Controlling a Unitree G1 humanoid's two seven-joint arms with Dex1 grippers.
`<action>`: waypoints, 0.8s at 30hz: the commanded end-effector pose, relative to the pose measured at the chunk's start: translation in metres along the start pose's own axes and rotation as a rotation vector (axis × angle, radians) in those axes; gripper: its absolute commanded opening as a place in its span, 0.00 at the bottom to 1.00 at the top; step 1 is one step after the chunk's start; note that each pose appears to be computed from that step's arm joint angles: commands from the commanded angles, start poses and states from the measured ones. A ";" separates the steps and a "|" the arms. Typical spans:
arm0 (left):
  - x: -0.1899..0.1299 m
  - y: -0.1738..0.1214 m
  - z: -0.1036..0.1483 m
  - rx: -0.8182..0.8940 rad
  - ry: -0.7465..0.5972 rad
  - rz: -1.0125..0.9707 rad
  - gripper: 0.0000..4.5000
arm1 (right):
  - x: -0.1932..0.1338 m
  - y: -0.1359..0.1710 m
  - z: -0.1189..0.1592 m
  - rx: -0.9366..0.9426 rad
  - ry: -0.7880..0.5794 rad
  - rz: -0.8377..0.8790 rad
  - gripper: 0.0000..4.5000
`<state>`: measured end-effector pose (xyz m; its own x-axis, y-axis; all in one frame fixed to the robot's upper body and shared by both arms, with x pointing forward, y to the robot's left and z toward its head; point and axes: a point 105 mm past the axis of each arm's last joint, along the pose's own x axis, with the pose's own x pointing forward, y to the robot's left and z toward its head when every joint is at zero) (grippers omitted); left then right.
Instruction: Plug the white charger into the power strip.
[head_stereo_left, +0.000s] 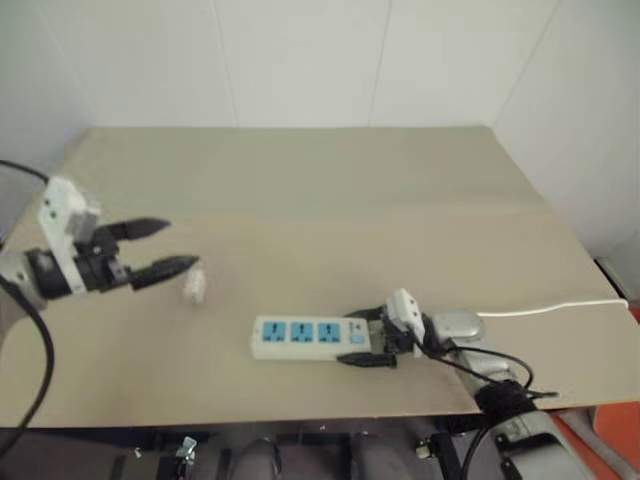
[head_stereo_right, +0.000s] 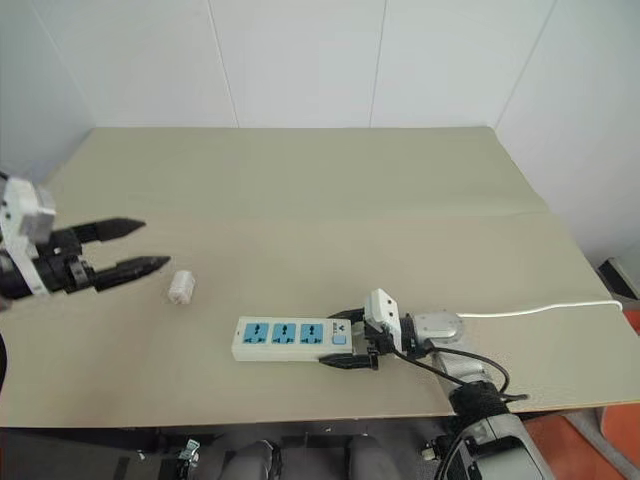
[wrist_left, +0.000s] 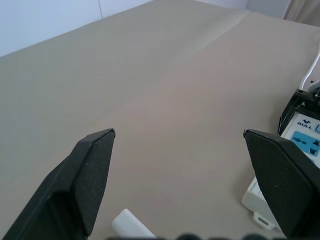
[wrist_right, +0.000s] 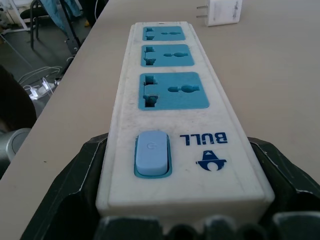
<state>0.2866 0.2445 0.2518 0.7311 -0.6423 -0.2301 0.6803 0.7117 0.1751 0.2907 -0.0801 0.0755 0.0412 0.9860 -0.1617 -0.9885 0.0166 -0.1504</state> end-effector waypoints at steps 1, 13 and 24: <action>0.005 0.020 0.003 -0.062 0.175 0.128 1.00 | 0.000 -0.001 0.004 -0.035 -0.015 0.012 0.77; 0.059 0.052 0.014 -0.634 0.714 0.378 1.00 | 0.005 0.006 0.001 -0.024 -0.024 0.005 0.77; 0.074 0.035 -0.035 -0.752 0.974 0.449 1.00 | 0.008 0.011 0.002 -0.011 -0.028 -0.008 0.77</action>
<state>0.3639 0.2248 0.2045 0.3268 -0.1010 -0.9397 -0.0129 0.9937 -0.1113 0.2846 -0.0747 0.0783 0.0607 0.9885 -0.1383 -0.9810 0.0335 -0.1913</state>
